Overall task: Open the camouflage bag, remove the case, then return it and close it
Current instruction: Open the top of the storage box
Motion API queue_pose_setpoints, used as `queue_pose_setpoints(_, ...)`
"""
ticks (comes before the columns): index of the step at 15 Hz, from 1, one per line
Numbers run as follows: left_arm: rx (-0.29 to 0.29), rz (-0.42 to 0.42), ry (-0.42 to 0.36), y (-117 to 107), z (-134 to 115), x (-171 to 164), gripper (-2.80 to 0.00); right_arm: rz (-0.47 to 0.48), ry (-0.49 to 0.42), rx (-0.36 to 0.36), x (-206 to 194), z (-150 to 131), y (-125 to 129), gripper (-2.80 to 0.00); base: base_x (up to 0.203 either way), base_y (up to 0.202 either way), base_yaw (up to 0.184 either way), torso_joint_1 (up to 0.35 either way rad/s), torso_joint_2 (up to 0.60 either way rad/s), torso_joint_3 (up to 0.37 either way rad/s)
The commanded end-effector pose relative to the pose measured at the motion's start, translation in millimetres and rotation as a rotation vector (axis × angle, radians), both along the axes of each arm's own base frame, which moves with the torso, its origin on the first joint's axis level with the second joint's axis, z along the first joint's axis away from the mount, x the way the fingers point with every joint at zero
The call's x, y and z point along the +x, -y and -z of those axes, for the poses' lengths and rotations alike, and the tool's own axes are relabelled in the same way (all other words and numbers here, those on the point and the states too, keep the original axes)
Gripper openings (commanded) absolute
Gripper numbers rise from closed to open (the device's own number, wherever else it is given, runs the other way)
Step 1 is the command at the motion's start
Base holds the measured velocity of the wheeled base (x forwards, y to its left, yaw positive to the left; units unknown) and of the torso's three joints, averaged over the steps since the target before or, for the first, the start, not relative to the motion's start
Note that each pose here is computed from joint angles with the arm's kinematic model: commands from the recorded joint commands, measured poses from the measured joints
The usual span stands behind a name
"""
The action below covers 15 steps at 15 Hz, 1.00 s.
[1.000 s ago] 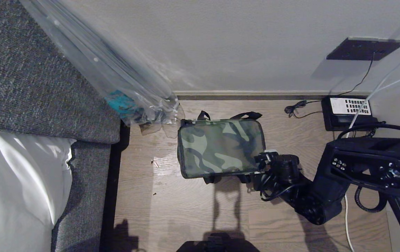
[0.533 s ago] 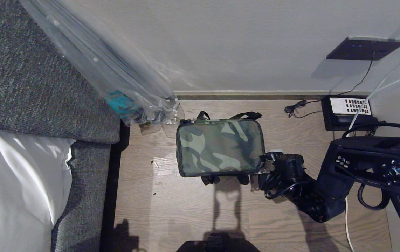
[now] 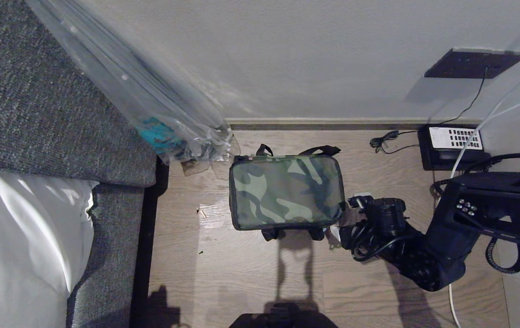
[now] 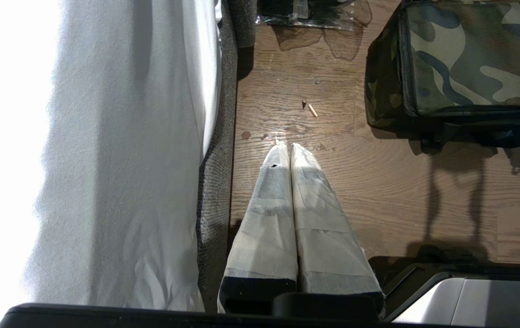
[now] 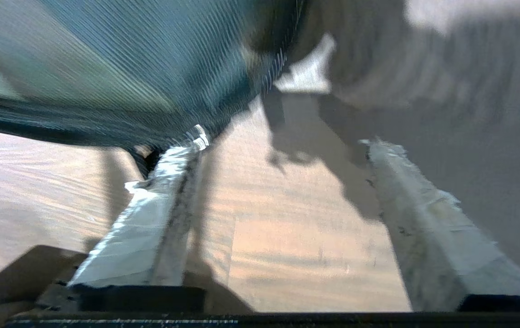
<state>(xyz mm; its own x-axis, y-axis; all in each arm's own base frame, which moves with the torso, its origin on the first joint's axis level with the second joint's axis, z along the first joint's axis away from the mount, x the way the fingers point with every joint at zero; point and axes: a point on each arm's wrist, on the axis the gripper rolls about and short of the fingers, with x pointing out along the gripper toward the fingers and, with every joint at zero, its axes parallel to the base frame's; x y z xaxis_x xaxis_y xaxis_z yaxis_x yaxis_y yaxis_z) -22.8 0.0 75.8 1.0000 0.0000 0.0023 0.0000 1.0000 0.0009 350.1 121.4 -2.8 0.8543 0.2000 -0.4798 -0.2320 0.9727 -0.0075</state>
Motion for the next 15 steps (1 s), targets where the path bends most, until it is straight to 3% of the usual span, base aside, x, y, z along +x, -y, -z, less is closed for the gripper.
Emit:
queue_pose_setpoints(1, 0.001, 0.000, 0.001, 0, 0, 0, -2.80, -0.060, 0.024, -0.009, -3, -15, 9, 0.00, 0.000, 0.000, 0.000, 0.000, 0.00, 0.000)
queue_pose_setpoints(3, -0.001, 0.000, 0.001, 0, 0, 0, -2.80, -0.137, -0.055, -0.139, -13, -17, 25, 0.00, 0.000, 0.000, 0.000, 0.000, 0.00, 0.000)
queue_pose_setpoints(4, -0.001, 0.000, 0.001, 0, 0, 0, -2.80, -0.143, -0.059, -0.159, -17, -25, 30, 0.00, 0.000, 0.000, 0.000, 0.000, 0.00, 0.000)
queue_pose_setpoints(6, 0.000, 0.000, 0.001, 0, 0, 0, -2.80, -0.141, -0.075, -0.166, -27, -36, 38, 0.00, 0.000, 0.000, 0.000, 0.000, 0.00, 0.000)
queue_pose_setpoints(10, 0.000, 0.000, 0.001, 0, 0, 0, -2.80, -0.229, -0.126, -0.142, -37, -24, 39, 0.00, 0.000, 0.000, 0.000, 0.000, 0.00, 0.000)
queue_pose_setpoints(15, 0.001, 0.000, 0.001, 0, 0, 0, -2.80, -0.355, -0.024, -0.275, -25, 5, 27, 0.00, 0.000, 0.000, 0.000, 0.000, 0.00, 0.000)
